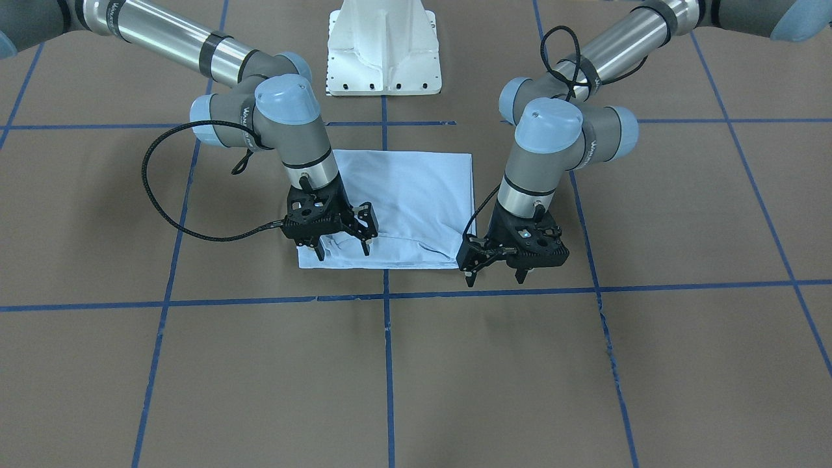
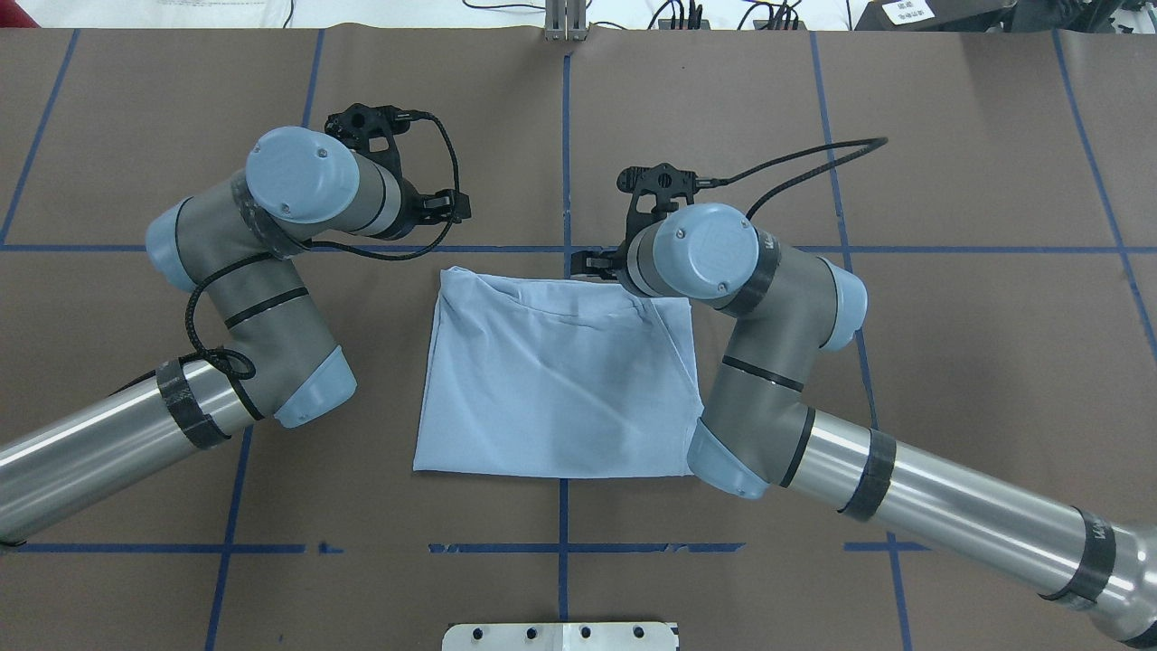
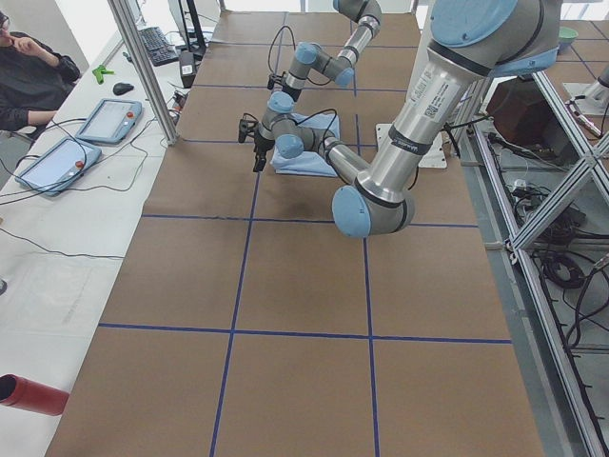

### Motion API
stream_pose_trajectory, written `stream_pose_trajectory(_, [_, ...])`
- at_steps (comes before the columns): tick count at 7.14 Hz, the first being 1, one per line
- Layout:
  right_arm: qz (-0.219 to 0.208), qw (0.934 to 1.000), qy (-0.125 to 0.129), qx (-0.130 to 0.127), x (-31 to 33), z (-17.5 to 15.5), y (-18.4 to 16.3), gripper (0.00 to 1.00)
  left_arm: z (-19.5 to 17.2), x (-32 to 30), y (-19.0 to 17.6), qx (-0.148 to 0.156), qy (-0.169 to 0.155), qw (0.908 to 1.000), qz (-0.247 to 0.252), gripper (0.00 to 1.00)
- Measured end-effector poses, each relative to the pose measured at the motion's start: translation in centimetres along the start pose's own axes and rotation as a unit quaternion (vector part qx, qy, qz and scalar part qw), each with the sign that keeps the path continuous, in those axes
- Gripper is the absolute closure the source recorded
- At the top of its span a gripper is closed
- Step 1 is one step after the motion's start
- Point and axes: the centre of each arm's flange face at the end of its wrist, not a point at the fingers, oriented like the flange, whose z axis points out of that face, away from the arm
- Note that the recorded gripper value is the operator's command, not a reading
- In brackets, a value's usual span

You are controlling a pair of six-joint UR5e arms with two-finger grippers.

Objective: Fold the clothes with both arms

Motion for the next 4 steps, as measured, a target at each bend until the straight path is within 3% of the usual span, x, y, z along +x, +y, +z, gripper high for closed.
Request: stream_pose_trajectory(4, [-0.001,1.0,-0.002,0.003,1.34,0.25,0.38,0.58,0.02,-0.09,0.16,0.0,0.0,1.0,0.0,0.0])
